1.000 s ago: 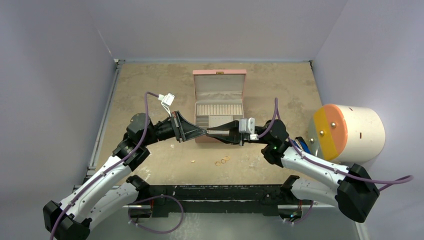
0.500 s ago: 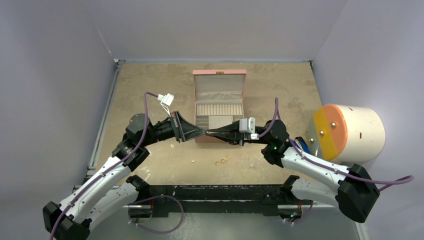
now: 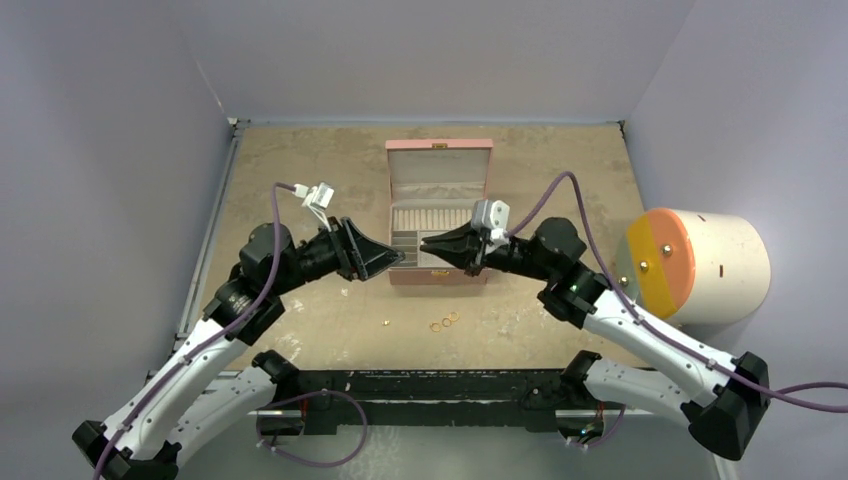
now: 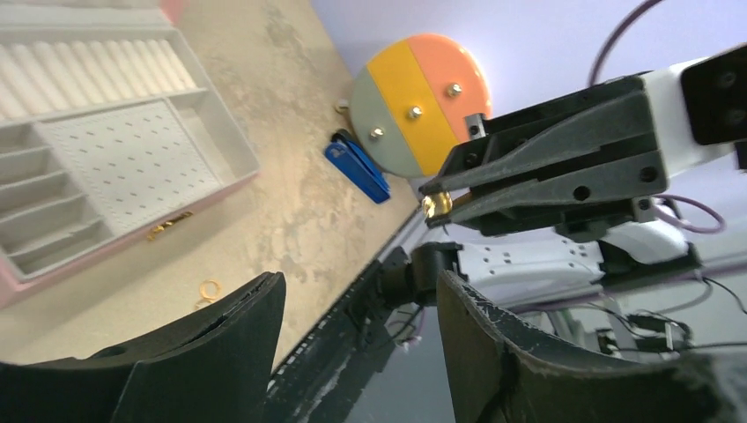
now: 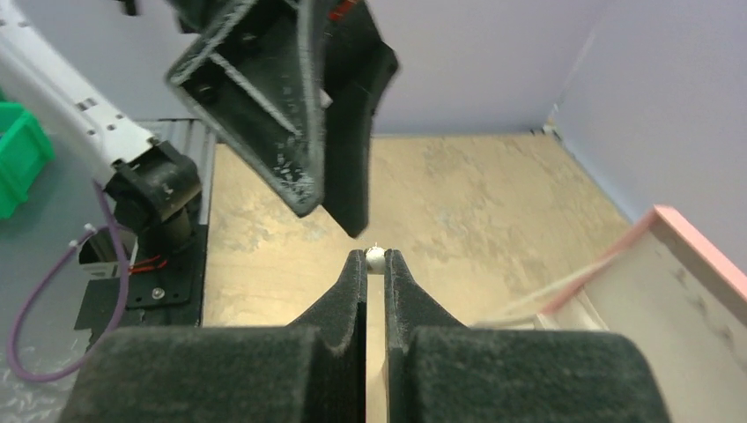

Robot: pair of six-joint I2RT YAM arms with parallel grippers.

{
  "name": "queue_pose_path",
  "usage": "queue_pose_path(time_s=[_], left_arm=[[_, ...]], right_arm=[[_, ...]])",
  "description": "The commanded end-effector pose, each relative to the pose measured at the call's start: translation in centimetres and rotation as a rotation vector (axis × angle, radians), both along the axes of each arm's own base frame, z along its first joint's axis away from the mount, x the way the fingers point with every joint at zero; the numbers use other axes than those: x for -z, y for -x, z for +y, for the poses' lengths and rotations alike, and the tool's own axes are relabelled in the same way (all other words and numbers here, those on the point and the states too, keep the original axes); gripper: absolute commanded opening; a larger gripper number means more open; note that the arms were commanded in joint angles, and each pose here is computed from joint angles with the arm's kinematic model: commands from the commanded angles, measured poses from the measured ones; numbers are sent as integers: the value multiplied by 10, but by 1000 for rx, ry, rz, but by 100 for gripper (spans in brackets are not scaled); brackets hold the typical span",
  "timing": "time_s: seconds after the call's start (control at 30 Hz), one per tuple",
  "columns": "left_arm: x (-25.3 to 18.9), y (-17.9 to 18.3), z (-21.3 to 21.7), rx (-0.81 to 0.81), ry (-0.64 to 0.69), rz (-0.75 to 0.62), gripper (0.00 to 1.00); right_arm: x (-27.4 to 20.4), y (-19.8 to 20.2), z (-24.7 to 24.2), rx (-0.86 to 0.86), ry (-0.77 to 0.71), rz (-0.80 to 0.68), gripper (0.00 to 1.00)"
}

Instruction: Organize the mixed jewelry

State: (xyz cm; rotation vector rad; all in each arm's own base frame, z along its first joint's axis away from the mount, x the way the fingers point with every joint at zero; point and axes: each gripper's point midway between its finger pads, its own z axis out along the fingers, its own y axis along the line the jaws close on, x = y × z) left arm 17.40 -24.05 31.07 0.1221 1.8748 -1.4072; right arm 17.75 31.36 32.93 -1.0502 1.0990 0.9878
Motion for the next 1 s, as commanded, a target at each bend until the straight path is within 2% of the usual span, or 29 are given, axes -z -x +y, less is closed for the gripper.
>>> queue_pose_path(time_s=[0.0, 0.17, 0.33, 0.63, 0.8, 0.97], left_arm=[[-10, -15, 22, -128, -124, -104, 64], [-15, -25, 42, -216, -239, -169, 65], [-31, -31, 51, -262, -272, -241, 67], [-63, -43, 71, -382, -295, -365, 72], [-60, -52, 79, -452, -287, -382, 77], [-44, -60, 91, -520, -340, -375, 77]], right_arm=[[14, -33, -17, 226, 154, 177, 0], [43, -52, -38, 406, 357, 344, 0], [70, -65, -65, 572, 530, 489, 0], [114, -69, -84, 646, 699, 718, 0], [131, -75, -85, 674, 777, 775, 0], [141, -83, -81, 686, 820, 801, 0]])
